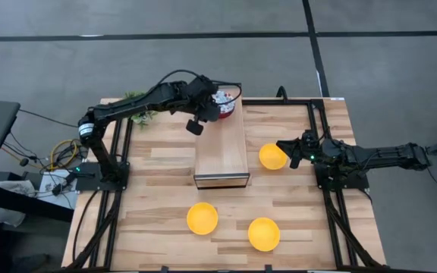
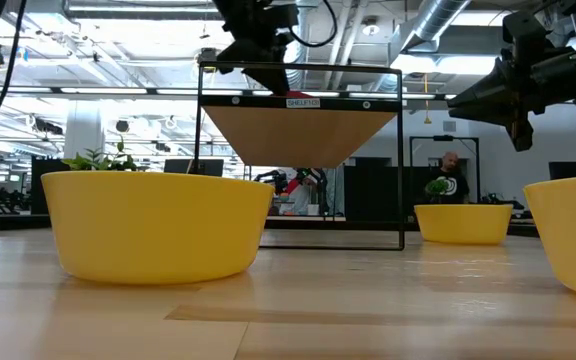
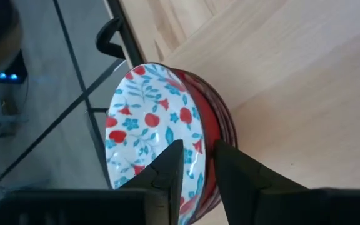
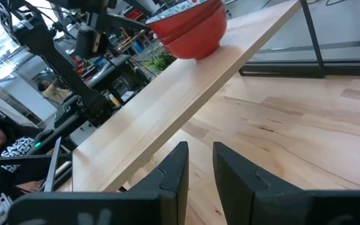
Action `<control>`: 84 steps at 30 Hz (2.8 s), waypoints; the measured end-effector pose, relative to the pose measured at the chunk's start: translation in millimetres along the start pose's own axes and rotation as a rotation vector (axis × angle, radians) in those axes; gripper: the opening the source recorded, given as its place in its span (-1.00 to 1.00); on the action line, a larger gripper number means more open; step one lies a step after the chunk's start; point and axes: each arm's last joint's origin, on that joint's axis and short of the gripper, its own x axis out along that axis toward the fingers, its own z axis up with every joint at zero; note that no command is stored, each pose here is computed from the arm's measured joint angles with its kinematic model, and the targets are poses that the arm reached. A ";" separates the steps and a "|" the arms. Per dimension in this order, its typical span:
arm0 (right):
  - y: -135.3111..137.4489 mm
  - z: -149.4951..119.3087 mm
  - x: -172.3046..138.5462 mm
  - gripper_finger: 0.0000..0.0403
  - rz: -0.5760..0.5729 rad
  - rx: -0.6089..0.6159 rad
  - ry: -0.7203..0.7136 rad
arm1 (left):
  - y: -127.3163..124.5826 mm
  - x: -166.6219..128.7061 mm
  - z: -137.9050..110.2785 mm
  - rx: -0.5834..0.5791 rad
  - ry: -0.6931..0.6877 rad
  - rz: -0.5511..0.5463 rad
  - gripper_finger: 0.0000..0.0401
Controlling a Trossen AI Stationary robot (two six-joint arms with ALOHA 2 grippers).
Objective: Pick & Place Mini bowls
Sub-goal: Stack the white patterned bowl on the other white patterned bowls on the shelf
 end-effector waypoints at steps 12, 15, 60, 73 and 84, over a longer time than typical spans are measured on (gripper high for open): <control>-1.1 -1.4 0.0 -0.69 -0.010 -0.008 0.014 | 2.4 -20.5 2.7 -0.039 -0.028 0.062 -0.57; -1.4 -1.9 0.0 -0.69 -0.014 -0.010 0.018 | 3.7 -24.1 2.3 -0.058 -0.042 0.071 -0.57; -1.5 -2.2 0.0 -0.69 -0.014 0.016 0.023 | 17.9 -1.1 -40.5 -0.222 -0.030 0.135 -0.85; -1.8 -2.6 -0.1 -0.69 -0.017 0.014 0.026 | 8.0 12.6 -46.3 -0.226 0.006 0.118 -0.86; -1.8 -2.5 -0.1 -0.69 -0.017 0.022 0.025 | 16.0 14.2 -50.5 -0.248 0.002 0.179 -0.86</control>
